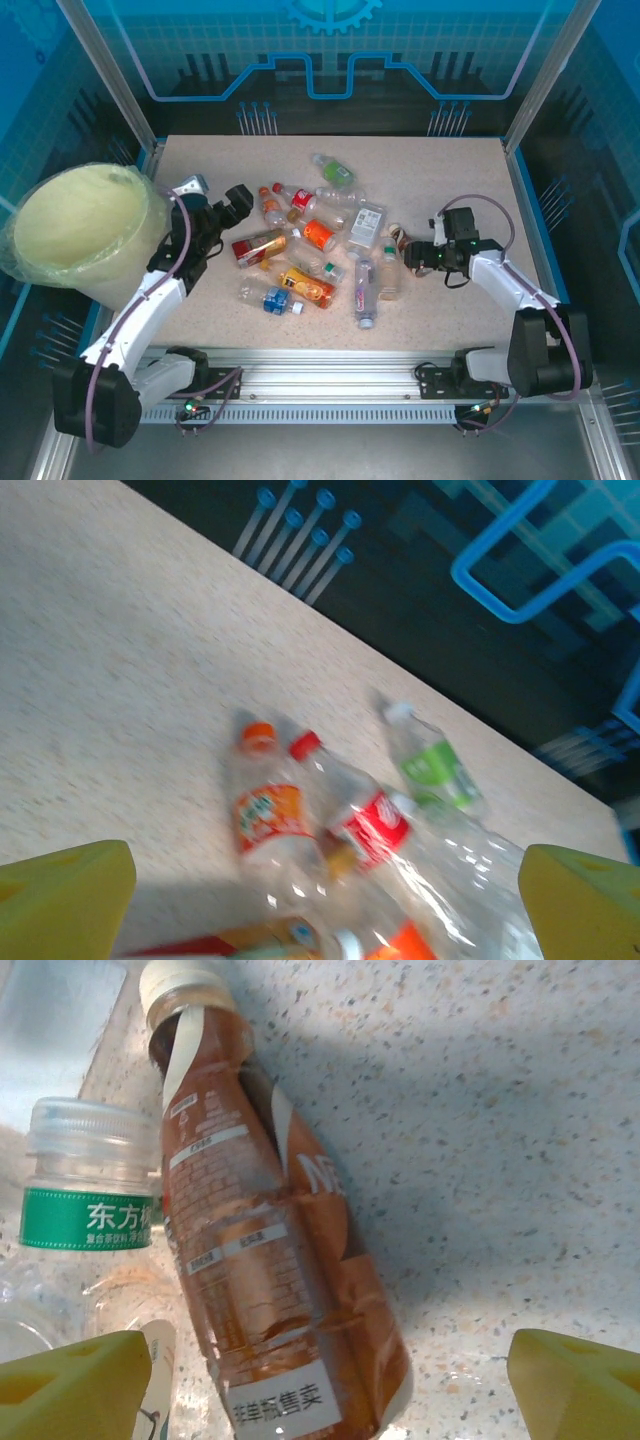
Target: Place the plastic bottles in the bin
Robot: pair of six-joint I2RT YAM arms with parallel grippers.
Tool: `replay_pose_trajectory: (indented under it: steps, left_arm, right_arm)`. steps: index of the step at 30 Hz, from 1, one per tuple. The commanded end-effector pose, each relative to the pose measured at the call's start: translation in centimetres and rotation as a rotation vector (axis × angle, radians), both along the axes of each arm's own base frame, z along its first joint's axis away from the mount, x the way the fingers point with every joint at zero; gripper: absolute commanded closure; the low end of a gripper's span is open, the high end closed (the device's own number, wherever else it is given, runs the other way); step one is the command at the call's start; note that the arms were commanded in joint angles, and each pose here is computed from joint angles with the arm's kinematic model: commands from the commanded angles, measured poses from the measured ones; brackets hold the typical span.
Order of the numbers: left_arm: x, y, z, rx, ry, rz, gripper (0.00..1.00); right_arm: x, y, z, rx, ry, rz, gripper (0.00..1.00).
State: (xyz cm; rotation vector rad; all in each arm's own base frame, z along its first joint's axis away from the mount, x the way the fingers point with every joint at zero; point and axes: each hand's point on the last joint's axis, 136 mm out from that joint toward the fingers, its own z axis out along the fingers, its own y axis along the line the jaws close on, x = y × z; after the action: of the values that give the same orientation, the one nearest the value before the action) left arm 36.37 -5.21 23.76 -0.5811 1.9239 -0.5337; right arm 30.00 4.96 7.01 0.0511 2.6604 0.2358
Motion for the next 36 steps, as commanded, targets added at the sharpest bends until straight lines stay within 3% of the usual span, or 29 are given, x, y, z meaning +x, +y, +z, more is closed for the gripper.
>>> replay_pose_trajectory:
  steps: [1,3,10,15,20,24,29,36]
  left_arm:
    - [-1.6,-3.7,1.7,-0.165,0.117,-0.153,0.01]
    - [-1.7,-4.4,2.4,-0.167,0.147,-0.183,0.01]
    - [-0.2,-10.6,3.7,-0.08,0.061,-0.441,0.01]
    - [-0.7,-14.0,1.8,-0.157,0.063,-0.599,0.01]
    - [-2.1,-15.8,1.6,-0.14,0.069,-0.657,0.01]
    - [-3.0,-17.5,1.8,-0.147,0.07,-0.721,0.01]
    - [-4.1,-19.2,2.1,-0.18,0.067,-0.784,0.01]
    - [-4.9,-20.2,2.9,-0.208,0.047,-0.826,0.01]
  right_arm:
    - [-0.2,0.6,0.1,-0.014,0.041,0.021,0.09]
    - [0.0,0.7,-0.2,-0.016,0.054,0.02,0.12]
    - [0.3,1.0,-2.1,-0.026,0.119,-0.021,0.15]
    - [0.4,0.5,-2.7,-0.058,0.157,-0.053,0.25]
    - [0.5,-0.3,-1.3,-0.086,0.079,-0.085,0.42]
    - [0.2,-0.8,1.2,-0.108,-0.032,-0.122,0.48]
    - [0.0,1.7,6.2,-0.028,-0.203,-0.081,0.52]
    - [-1.0,9.5,11.9,0.271,-0.365,0.132,0.52]
